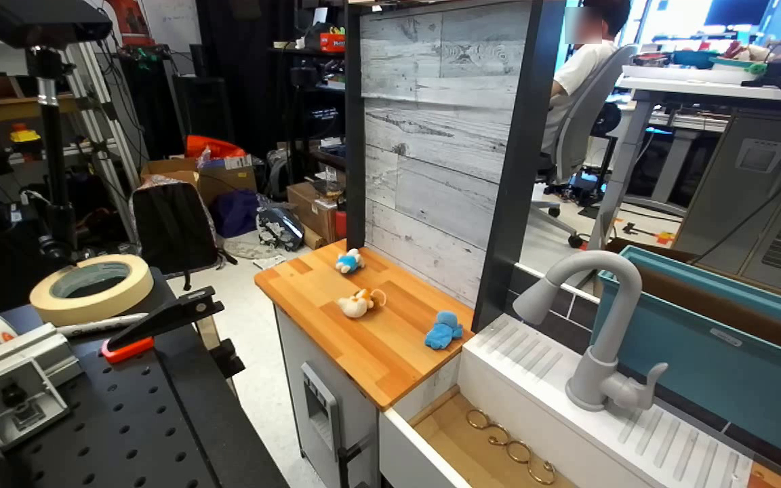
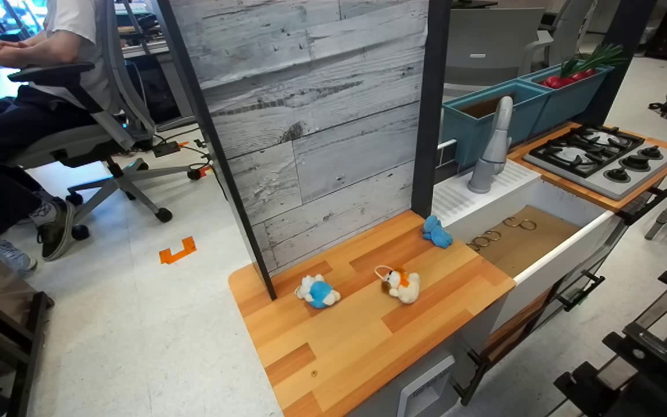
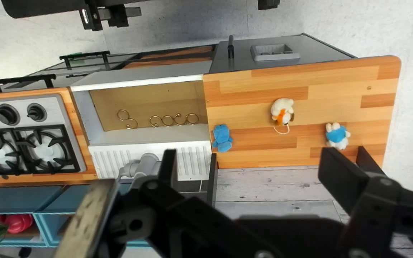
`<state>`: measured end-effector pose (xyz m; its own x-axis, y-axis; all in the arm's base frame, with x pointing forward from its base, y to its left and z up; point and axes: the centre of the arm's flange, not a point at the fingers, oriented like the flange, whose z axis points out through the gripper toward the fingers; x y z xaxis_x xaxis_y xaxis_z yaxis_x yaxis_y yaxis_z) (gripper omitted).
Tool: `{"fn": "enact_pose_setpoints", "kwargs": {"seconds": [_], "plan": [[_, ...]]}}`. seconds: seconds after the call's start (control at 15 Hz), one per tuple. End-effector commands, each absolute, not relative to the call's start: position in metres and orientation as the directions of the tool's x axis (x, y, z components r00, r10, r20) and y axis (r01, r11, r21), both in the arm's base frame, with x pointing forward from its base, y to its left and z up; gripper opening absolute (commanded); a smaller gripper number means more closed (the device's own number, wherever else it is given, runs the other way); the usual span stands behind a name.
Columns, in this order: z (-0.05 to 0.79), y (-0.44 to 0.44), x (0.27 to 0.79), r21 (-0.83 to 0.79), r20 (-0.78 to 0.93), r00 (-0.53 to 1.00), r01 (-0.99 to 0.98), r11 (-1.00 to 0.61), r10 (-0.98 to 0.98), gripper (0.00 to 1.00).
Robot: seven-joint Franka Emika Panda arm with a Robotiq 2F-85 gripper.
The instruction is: Move the white and orange plush toy to the front right corner
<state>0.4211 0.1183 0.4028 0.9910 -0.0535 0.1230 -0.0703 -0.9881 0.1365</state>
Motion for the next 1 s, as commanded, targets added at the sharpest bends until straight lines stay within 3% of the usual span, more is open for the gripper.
{"fn": "enact_pose_setpoints", "kwargs": {"seconds": [0.0, 0.93], "plan": [[0.38, 0.124, 0.448, 0.13, 0.129, 0.991, -0.049, -0.99, -0.032, 1.0], [0.228, 0.144, 0.561, 0.108, 0.116, 0.981, 0.143, -0.984, 0.155, 1.0]]}}
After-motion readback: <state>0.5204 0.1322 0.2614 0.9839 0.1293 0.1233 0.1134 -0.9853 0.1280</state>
